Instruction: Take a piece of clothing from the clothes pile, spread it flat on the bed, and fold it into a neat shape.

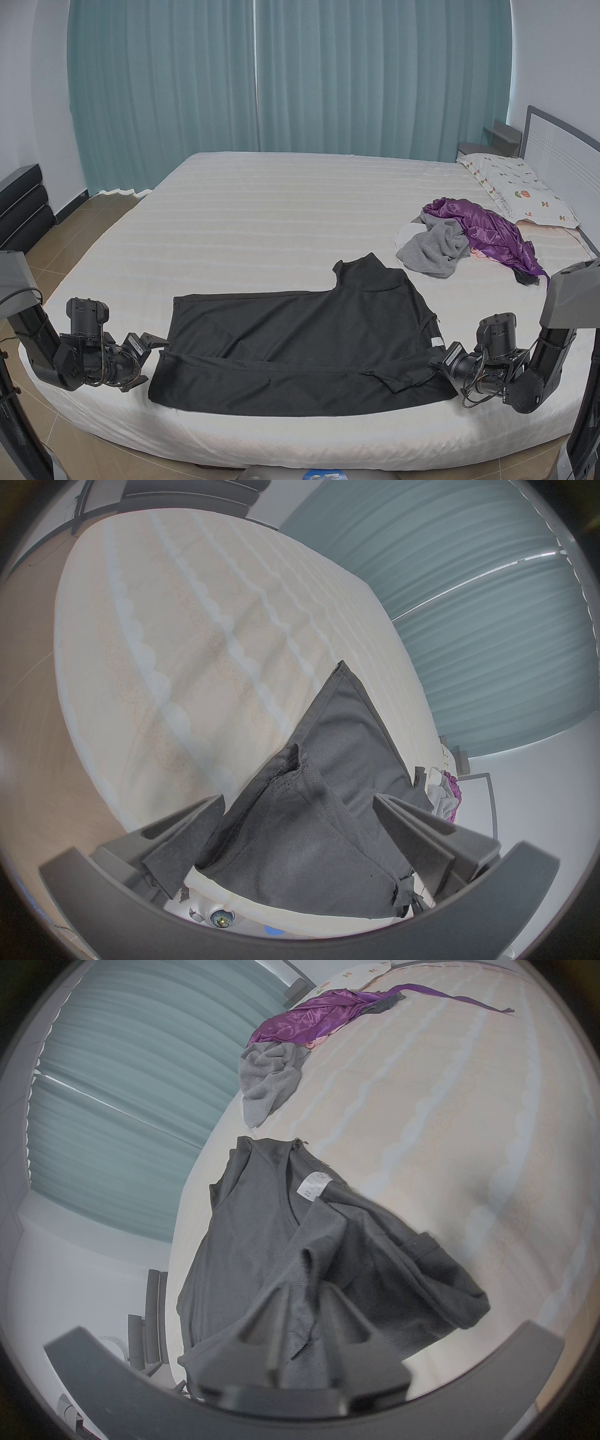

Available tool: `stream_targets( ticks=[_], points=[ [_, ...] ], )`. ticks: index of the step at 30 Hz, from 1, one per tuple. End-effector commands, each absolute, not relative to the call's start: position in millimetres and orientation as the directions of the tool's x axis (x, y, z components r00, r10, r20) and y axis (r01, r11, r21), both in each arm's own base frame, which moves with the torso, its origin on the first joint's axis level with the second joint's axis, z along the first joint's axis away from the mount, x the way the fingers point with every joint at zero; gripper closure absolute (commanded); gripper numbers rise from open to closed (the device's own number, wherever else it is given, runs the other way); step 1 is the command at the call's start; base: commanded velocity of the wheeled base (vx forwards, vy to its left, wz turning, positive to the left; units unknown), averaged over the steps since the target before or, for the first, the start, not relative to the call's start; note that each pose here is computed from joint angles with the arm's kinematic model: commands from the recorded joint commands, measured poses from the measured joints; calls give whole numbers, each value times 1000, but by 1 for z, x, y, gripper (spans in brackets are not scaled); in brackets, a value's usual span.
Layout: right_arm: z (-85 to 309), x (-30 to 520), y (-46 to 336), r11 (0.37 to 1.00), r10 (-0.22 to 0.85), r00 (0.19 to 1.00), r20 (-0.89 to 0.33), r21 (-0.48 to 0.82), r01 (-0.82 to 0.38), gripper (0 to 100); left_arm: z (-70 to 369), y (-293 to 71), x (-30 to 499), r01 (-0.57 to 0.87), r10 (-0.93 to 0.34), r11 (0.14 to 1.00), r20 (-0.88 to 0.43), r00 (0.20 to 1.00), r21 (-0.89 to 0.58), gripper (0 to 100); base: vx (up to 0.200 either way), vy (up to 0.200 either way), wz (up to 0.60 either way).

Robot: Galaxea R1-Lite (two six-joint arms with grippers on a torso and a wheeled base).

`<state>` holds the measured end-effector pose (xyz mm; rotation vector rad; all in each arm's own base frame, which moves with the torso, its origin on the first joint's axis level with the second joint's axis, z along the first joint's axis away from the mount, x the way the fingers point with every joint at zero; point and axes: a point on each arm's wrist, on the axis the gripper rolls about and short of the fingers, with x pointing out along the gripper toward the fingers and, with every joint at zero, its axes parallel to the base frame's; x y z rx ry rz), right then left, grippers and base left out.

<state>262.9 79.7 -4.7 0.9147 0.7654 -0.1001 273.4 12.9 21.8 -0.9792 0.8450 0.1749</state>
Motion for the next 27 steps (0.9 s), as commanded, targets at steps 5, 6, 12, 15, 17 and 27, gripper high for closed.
stream_targets(
  ticks=[5,6,12,15,17,27],
  points=[
    [-3,260,79,626,228,737,-637,675,390,100,21,13,273,-489,-228,571,-700,676,-659,0,0,0,0],
    [-3,260,79,626,229,736,-637,676,390,100,21,13,273,-489,-228,571,-700,676,-659,0,0,0,0],
    [5,255,80,624,248,744,-621,689,368,100,21,13,273,-491,-227,571,-702,675,-658,0,0,0,0],
    [22,248,84,606,276,766,-581,724,330,100,21,13,273,-489,-228,571,-700,676,-659,0,0,0,0],
    [25,248,84,601,279,770,-574,729,327,100,21,13,273,-489,-228,571,-700,676,-659,0,0,0,0],
    [53,243,89,542,358,732,-580,768,343,100,20,14,273,-492,-228,570,-702,675,-658,0,0,0,0]
  ],
)
